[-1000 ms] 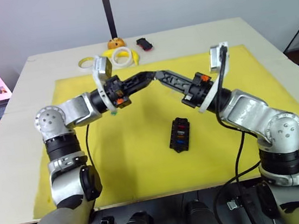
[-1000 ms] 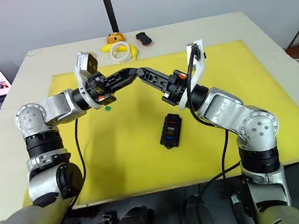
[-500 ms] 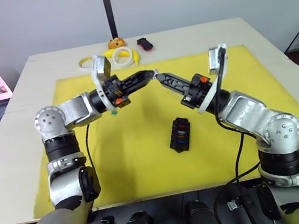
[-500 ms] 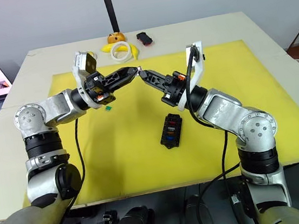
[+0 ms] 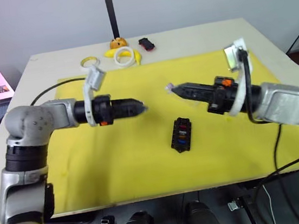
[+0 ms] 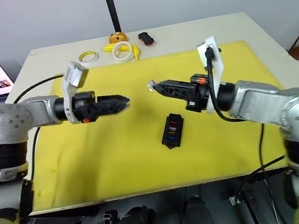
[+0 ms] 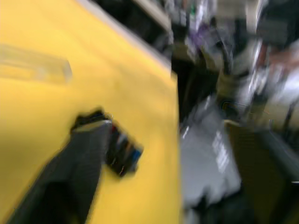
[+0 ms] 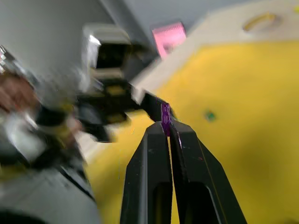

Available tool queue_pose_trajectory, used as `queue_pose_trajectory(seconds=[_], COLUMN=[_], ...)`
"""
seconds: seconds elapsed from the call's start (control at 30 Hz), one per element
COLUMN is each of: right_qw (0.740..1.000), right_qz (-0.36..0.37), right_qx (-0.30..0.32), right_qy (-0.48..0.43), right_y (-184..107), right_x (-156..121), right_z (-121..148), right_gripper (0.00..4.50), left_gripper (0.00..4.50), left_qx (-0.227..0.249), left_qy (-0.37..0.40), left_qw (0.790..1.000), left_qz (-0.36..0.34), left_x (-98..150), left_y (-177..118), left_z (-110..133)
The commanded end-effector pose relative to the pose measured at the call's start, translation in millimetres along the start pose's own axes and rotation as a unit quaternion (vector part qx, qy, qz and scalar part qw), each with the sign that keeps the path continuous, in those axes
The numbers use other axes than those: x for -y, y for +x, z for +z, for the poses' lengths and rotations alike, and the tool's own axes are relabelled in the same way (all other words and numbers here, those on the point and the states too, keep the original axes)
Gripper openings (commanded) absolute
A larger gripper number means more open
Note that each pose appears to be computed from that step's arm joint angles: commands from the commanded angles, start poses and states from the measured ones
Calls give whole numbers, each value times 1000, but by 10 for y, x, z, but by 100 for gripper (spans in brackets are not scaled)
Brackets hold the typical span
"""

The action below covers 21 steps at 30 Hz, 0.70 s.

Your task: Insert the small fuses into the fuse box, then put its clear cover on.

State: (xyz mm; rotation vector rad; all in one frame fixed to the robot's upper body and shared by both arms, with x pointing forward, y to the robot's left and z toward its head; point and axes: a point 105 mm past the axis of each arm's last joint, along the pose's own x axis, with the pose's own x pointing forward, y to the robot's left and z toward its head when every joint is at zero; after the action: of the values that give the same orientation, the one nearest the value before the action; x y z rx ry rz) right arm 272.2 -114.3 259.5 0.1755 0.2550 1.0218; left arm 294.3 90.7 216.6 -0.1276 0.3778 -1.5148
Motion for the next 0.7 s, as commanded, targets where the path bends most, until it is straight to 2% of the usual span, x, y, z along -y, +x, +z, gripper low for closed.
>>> queue_pose_trajectory(seconds=[0.03, 0.17, 0.33, 0.7], right_qw=[993, 970, 940, 925], right_qz=[-17, -33, -37, -23], right_qx=[-60, -118, -174, -203], right_qy=[-101, -209, -291, -320], right_y=[-47, -34, -6, 69], right_x=[62, 199, 406, 536], right_z=[-64, -204, -416, -554], right_gripper=[0, 0, 0, 0], left_gripper=[441, 441, 441, 441], left_qx=[-65, -101, -96, -114], left_qy=[129, 223, 272, 307], left_qw=[989, 969, 957, 944], left_qz=[-30, -38, -33, -35], left_x=[-12, -176, -352, -505], left_y=[122, 299, 566, 760], left_z=[-138, -279, -281, -343])
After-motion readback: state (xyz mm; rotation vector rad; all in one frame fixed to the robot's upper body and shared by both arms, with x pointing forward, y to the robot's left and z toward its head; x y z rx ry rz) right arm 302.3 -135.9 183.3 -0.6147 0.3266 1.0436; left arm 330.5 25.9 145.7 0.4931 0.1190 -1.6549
